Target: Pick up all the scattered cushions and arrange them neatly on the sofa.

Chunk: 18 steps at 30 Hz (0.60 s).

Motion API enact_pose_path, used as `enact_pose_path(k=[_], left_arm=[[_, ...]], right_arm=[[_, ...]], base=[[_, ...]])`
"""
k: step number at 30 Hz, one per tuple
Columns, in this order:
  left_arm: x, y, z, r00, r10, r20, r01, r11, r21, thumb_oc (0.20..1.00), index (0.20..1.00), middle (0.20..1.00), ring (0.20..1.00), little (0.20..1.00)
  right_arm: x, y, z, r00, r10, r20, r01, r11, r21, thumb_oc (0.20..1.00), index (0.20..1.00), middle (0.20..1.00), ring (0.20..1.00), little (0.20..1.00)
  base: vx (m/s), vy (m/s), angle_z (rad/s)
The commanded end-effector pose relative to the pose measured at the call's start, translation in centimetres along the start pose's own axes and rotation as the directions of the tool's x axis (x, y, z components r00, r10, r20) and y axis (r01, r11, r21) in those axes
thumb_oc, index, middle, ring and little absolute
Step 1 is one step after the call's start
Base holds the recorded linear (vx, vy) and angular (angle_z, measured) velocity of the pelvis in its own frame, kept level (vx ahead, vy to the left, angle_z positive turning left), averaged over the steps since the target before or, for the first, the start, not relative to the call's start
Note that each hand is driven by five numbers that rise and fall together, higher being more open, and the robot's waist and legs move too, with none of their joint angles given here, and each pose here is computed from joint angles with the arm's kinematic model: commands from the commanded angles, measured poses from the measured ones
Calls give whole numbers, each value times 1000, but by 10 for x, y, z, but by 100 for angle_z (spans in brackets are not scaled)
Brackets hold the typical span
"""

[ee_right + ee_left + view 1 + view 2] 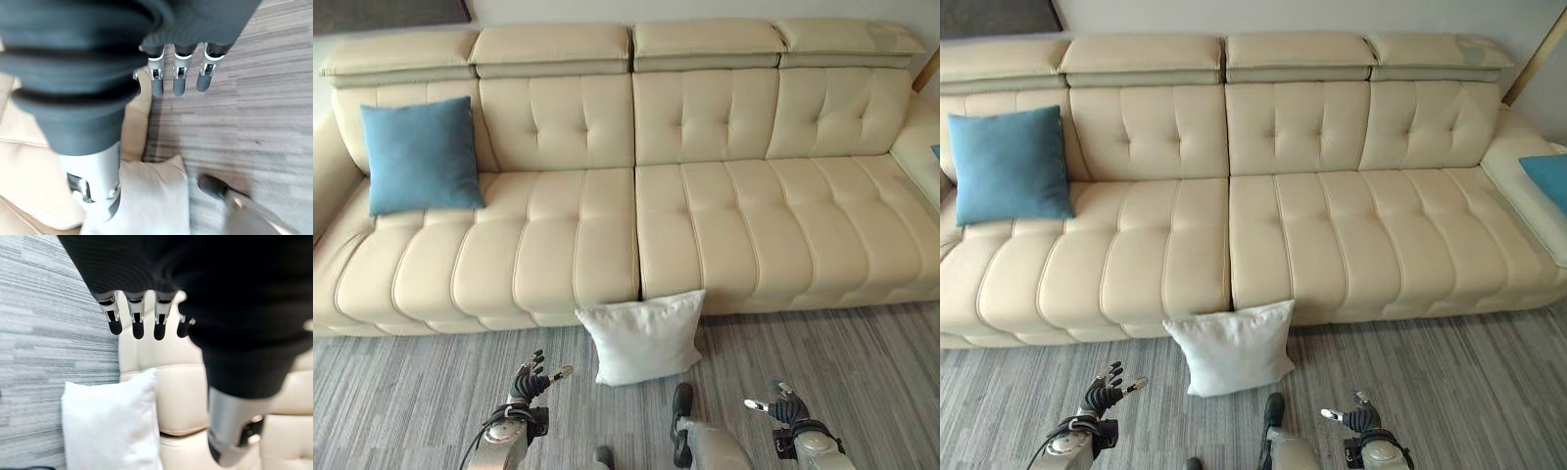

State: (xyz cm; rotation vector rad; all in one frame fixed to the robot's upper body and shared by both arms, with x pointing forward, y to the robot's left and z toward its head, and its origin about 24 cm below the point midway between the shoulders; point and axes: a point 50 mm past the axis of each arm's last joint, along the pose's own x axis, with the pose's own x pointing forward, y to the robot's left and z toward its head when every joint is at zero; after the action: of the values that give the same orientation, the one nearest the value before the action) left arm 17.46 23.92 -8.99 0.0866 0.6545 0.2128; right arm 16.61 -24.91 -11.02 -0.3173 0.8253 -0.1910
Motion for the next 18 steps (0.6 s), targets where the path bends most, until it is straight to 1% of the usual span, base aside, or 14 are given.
enact_pose_path(k=[1,7,11,12,13,14,16,17,18], left_arm=[[7,1,30,993,6,120,-3,1000,-29,1000,1000,1000,1000,1000],[5,-1,27,994,-2,106,4,1000,-25,1000,1000,1000,1000,1000],[5,1,18,997,-3,73,3,1000,-10,1000,1000,1000,1000,1000],[4,0,8,999,-14,30,14,1000,20,1000,1000,1000,1000,1000],[4,0,8,999,-15,30,14,1000,20,1000,1000,1000,1000,1000],[5,0,-4,1000,-10,-25,11,999,32,1000,1000,1000,1000,1000],[5,-1,-8,999,-7,-45,9,999,31,1000,1000,1000,1000,1000],[6,-1,-19,995,11,-99,-9,1000,19,1000,1000,1000,1000,1000],[7,-1,-23,992,18,-125,-17,1000,13,1000,1000,1000,1000,1000]], right_arm=[[5,-22,23,994,-64,85,64,998,4,1000,1000,1000,1000,1000],[4,-32,20,993,-93,75,93,996,2,1000,1000,1000,1000,1000],[4,-30,16,995,-80,63,81,997,-8,1000,1000,1000,1000,1000],[3,-28,14,996,-70,59,72,997,-28,1000,1000,1000,1000,1000],[3,-28,14,996,-70,59,72,997,-28,1000,1000,1000,1000,1000],[5,-25,15,997,-63,52,65,997,-47,1000,1000,1000,1000,1000],[6,-24,14,997,-62,44,65,996,-62,1000,1000,1000,1000,1000],[9,-21,13,998,-60,24,62,993,-98,1000,1000,1000,1000,1000],[10,-20,12,998,-59,13,60,993,-99,1000,1000,1000,1000,1000]], base=[[75,-91,-30],[106,18,-8],[113,72,-4],[72,54,-10],[113,98,-5],[64,64,-2],[50,56,-9],[34,44,-13],[22,68,-5]])
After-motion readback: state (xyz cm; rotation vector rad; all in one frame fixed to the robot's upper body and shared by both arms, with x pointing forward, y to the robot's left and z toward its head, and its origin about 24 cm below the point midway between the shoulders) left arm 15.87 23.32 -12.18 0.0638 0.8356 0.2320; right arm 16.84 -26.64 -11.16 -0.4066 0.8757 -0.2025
